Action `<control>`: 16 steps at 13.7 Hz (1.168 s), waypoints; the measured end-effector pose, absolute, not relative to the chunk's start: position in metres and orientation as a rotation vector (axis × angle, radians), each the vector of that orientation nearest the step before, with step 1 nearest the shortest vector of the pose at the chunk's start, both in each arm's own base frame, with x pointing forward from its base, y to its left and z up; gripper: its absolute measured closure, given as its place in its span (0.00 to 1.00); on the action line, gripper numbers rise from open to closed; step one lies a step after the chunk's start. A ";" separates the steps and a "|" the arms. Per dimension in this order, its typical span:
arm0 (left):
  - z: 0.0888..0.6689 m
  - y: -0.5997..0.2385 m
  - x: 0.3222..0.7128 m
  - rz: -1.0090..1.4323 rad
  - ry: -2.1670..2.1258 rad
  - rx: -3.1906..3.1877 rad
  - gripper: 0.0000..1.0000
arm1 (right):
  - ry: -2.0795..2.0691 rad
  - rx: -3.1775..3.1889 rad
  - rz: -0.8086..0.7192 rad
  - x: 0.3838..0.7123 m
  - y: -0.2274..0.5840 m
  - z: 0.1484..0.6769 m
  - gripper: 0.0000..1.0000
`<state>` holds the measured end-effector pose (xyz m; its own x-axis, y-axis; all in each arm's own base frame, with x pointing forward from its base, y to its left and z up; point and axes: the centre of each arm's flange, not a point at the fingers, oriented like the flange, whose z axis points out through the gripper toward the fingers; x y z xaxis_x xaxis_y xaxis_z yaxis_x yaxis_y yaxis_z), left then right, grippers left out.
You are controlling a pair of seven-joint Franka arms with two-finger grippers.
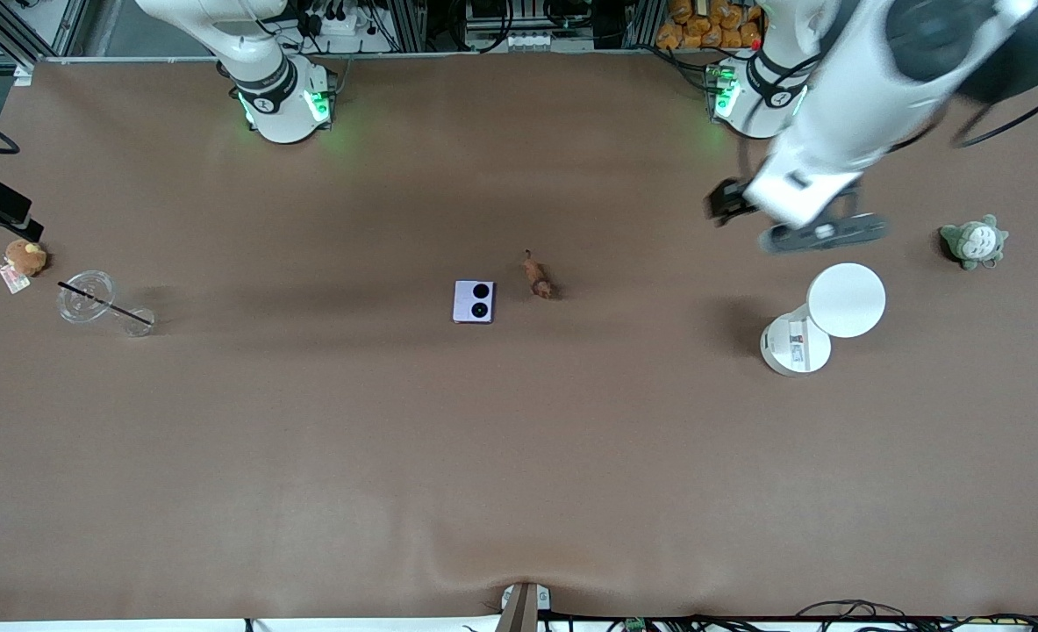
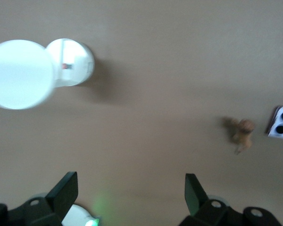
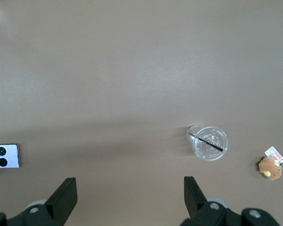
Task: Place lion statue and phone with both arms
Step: 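Reach the left gripper down to the brown lion figurine, then grasp the lion with the left gripper while the right gripper reaches out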
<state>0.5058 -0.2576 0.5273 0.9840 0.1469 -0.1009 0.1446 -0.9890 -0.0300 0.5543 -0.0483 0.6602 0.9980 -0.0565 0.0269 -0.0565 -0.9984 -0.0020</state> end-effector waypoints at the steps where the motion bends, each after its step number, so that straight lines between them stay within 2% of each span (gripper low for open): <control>1: 0.509 -0.276 0.505 0.151 -0.281 -3.116 0.00 | 0.089 -3.139 -0.039 0.555 -0.049 0.659 0.00; 10: 0.361 -0.430 0.447 0.139 -0.742 -2.997 0.00 | 0.114 -3.138 0.004 0.562 -0.058 0.644 0.00; 16: 0.294 -0.465 0.435 0.007 -0.910 -2.944 0.00 | 0.117 -3.128 0.221 0.583 -0.058 0.583 0.00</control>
<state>0.4350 -0.4650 0.2936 0.8257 0.5639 0.0133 0.5636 -0.8239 -0.0589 0.5830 -0.0583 0.5830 0.9873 -0.0740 -0.1408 -0.0746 -0.9972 0.0014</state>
